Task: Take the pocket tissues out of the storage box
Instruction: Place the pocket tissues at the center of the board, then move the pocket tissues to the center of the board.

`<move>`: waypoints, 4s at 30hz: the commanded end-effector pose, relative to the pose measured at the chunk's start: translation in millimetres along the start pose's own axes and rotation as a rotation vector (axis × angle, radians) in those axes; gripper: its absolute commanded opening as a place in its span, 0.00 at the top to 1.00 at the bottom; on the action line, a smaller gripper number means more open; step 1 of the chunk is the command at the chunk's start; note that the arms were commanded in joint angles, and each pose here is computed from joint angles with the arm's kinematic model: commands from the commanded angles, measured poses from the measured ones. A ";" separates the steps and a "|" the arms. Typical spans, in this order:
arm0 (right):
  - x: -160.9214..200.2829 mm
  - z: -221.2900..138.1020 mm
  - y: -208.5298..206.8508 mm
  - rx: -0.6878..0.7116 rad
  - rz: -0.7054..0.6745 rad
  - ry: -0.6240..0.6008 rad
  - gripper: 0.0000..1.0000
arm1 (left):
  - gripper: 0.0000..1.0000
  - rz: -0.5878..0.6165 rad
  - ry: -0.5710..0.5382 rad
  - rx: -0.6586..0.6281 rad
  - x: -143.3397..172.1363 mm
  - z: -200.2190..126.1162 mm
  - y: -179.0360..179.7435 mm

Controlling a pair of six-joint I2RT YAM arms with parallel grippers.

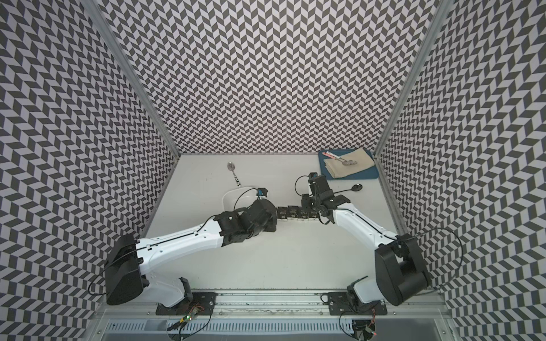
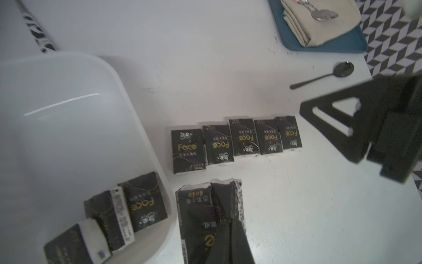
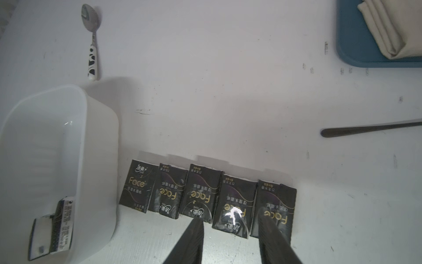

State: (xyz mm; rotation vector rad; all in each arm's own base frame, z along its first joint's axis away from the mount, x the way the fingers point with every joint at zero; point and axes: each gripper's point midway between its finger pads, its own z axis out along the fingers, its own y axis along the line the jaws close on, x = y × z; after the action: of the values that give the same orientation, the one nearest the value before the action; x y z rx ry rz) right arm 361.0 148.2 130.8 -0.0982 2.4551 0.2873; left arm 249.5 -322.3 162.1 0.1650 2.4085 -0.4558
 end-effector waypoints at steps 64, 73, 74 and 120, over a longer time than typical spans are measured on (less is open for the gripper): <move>183.8 -20.8 105.2 -0.447 0.140 0.279 0.54 | 0.67 -0.244 -0.119 -0.112 -33.5 -32.3 139.0; 187.3 -11.8 106.6 -0.441 0.140 0.293 0.63 | 0.67 -0.253 -0.121 -0.110 -32.4 -32.0 142.4; 186.3 -10.9 106.6 -0.439 0.143 0.289 0.64 | 0.67 -0.252 -0.120 -0.110 -32.2 -31.5 142.6; 164.3 23.5 118.0 -0.375 0.060 0.262 0.59 | 0.67 -0.246 -0.119 -0.101 -40.4 -28.3 140.4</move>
State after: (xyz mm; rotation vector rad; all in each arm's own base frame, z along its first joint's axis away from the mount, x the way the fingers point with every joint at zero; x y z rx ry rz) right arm 224.4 260.0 28.7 -0.2383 2.6771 0.7573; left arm 290.7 -177.0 158.0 -0.2169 2.3587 -0.4201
